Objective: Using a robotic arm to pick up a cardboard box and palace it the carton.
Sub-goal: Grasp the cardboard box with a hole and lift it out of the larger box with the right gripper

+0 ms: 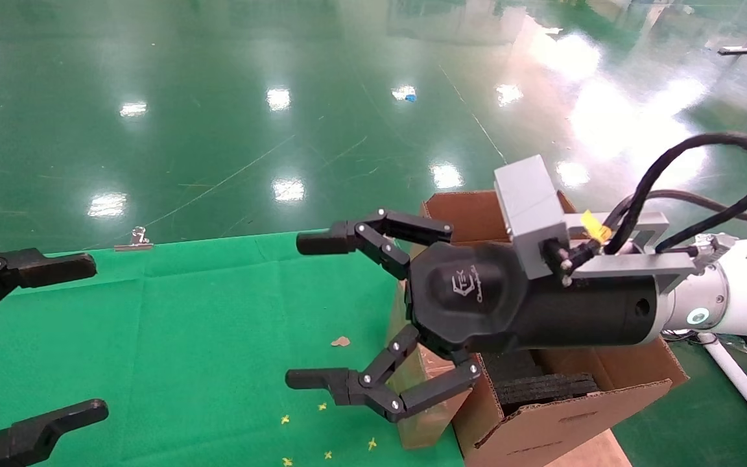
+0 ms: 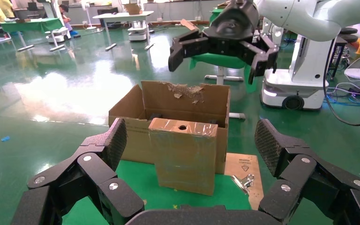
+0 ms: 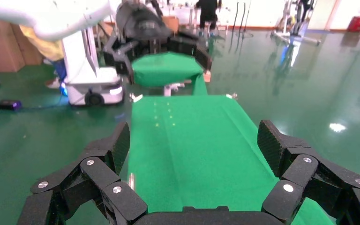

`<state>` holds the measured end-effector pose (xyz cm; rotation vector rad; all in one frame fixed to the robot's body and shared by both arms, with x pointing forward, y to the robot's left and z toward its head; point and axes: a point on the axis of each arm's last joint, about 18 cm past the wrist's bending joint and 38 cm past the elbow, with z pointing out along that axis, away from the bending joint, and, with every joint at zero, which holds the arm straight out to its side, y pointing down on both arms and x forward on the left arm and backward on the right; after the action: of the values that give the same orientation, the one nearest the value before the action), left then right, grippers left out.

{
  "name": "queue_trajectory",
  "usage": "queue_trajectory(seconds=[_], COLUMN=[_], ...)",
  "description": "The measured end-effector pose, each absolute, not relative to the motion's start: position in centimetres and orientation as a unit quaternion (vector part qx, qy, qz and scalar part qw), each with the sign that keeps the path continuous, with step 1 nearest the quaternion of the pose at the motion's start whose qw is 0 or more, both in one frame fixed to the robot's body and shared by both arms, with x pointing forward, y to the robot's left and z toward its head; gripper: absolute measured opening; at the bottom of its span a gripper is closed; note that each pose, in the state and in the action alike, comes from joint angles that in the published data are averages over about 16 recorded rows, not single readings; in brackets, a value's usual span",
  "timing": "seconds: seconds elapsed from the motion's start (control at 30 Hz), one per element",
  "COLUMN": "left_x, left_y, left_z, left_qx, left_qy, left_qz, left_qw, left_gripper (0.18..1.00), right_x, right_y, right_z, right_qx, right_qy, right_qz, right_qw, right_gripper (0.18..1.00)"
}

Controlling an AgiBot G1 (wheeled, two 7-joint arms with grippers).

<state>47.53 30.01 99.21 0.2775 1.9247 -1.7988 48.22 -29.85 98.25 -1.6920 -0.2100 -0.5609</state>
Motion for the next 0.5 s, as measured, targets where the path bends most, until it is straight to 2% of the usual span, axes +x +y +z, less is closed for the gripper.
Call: queue_trajectory(seconds=[0.2,0.5], left_x=[47.5,47.5], left_y=[30.0,30.0], left_z=[99.2,99.2], left_qx=[0.102,0.102], left_qy=[0.705,0.705], left_qz=[-0.659,-0.659], left_qw=[0.244,0.244], left_gripper=[1.001,1.001], right_x=[49.8,53.4], right_y=[-28.8,-26.8], right_z=[96.8,95.6], right_qx=[-0.793,-0.885], right_qy=[-0.076,-0.036], right_qz=[-0.239,-0.231], right_qw=[0.555,0.402], right_gripper=[1.000,1.000])
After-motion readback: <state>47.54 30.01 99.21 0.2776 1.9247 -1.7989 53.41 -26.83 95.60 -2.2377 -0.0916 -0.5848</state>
